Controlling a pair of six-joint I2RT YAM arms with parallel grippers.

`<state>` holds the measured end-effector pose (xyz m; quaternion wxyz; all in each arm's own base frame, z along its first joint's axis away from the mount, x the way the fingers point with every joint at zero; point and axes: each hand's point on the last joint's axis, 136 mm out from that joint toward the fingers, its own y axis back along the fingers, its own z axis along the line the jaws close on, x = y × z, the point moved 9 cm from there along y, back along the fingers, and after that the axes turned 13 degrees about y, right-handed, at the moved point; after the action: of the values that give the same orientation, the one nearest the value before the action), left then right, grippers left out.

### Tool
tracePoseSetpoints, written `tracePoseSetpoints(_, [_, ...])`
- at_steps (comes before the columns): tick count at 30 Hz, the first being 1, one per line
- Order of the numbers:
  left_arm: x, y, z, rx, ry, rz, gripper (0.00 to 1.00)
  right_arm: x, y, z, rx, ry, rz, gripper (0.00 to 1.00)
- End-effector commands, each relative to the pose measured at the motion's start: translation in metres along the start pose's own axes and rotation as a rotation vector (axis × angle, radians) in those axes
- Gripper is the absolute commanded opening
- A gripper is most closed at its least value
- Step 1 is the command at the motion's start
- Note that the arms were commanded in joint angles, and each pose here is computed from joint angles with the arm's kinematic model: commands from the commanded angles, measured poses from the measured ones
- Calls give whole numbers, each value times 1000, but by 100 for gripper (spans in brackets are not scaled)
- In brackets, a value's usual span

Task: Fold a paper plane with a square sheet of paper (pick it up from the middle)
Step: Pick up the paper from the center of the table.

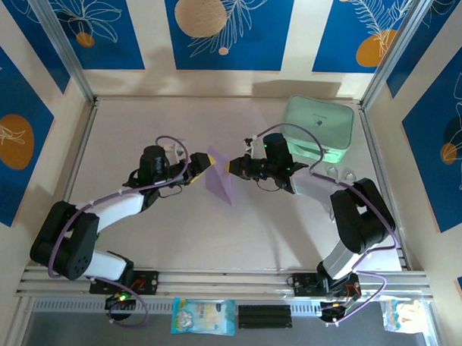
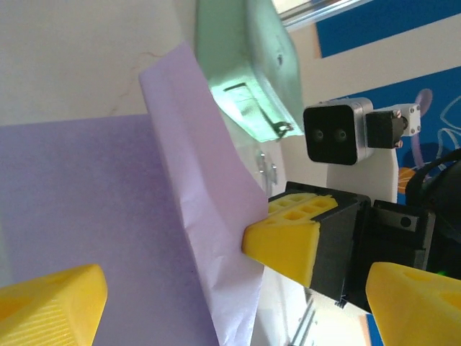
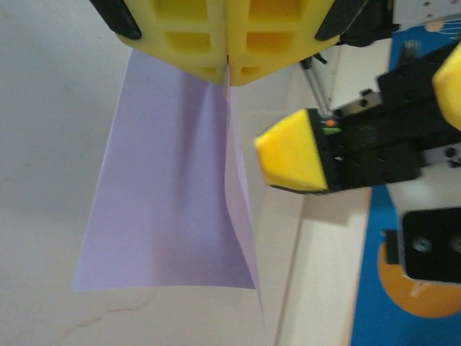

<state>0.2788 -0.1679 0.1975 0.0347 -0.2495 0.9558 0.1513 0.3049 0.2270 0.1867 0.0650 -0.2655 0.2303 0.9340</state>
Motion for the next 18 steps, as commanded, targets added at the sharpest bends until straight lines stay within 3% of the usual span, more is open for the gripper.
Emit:
tracePoseSetpoints(1, [6,-4,-18,131,-22,44,93,-6,12,14,-98,-39,-41,1])
tracePoseSetpoints(7, [11,-18,-27,225,-18,92,88,-15,20,22,-164,-95,-74,2])
tracePoseSetpoints(18, [14,-31,-26,264,-15,137,54,-18,18,16,-194,-156,-59,2])
